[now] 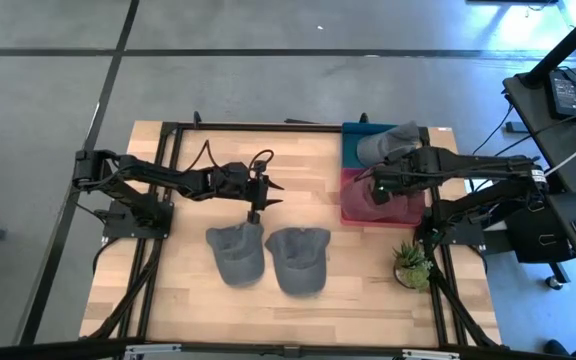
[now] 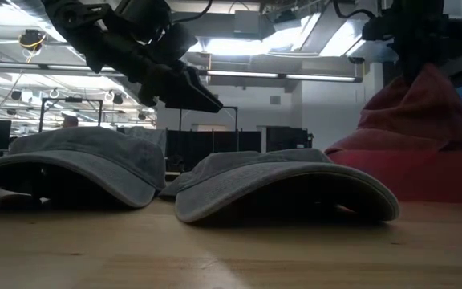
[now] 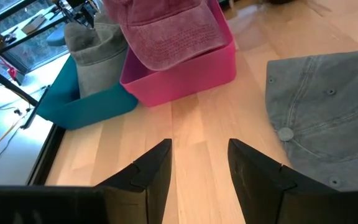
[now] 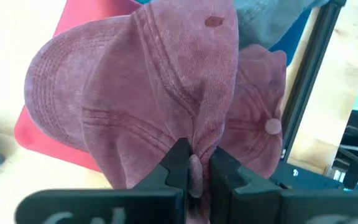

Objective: Pick & Place hat
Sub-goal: Put the red cap into the pink bin

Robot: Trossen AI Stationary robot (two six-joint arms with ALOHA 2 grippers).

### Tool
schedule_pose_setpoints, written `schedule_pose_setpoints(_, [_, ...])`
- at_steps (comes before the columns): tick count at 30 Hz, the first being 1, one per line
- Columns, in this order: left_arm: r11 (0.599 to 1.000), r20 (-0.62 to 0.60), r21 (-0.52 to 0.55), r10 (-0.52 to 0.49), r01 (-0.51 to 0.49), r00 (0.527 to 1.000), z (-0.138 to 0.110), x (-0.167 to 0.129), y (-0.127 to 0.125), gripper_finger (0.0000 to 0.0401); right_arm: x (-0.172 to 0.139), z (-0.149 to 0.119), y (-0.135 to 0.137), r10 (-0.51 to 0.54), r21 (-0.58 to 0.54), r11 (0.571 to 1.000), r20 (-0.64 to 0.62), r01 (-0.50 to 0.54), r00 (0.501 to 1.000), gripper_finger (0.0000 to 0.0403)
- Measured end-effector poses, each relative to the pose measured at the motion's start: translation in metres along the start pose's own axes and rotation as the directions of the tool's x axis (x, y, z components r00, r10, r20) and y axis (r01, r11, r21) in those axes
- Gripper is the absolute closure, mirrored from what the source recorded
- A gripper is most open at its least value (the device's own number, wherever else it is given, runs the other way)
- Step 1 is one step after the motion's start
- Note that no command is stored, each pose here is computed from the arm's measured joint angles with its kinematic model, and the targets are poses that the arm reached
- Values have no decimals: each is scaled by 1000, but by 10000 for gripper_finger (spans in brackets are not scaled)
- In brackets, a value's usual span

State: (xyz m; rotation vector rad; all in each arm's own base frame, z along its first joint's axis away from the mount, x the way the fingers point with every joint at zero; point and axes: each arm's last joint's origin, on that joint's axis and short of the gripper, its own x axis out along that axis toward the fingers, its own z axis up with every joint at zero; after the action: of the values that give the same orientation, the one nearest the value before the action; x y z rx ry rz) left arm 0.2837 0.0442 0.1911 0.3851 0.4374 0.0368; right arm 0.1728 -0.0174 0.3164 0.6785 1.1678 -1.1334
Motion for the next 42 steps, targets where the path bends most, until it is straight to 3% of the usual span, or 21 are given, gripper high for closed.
schedule_pose_setpoints(10, [1000, 6, -1, 3, -3, 1000, 1, 0, 0, 245, 2, 8, -5, -4, 34, 999, -18, 4, 1000, 375])
schedule_pose_setpoints(17, [1000, 6, -1, 3, -3, 1000, 1, 0, 0, 245, 2, 13, -14, 22, -8, 1000, -54, -22, 998, 375])
schedule_pose_setpoints(28, [1000, 6, -1, 3, -3, 1000, 1, 0, 0, 248, 1, 6, -10, 44, 135, 990, -82, -33, 996, 373])
schedule_pose_setpoints(36, [1000, 6, -1, 3, -3, 1000, 1, 0, 0, 245, 40, -22, -8, -71, 108, 989, -249, 101, 966, 366])
schedule_pose_setpoints(42, [1000, 6, -2, 3, -3, 1000, 1, 0, 0, 244, 54, -29, -13, -151, 39, 986, -209, 163, 966, 371])
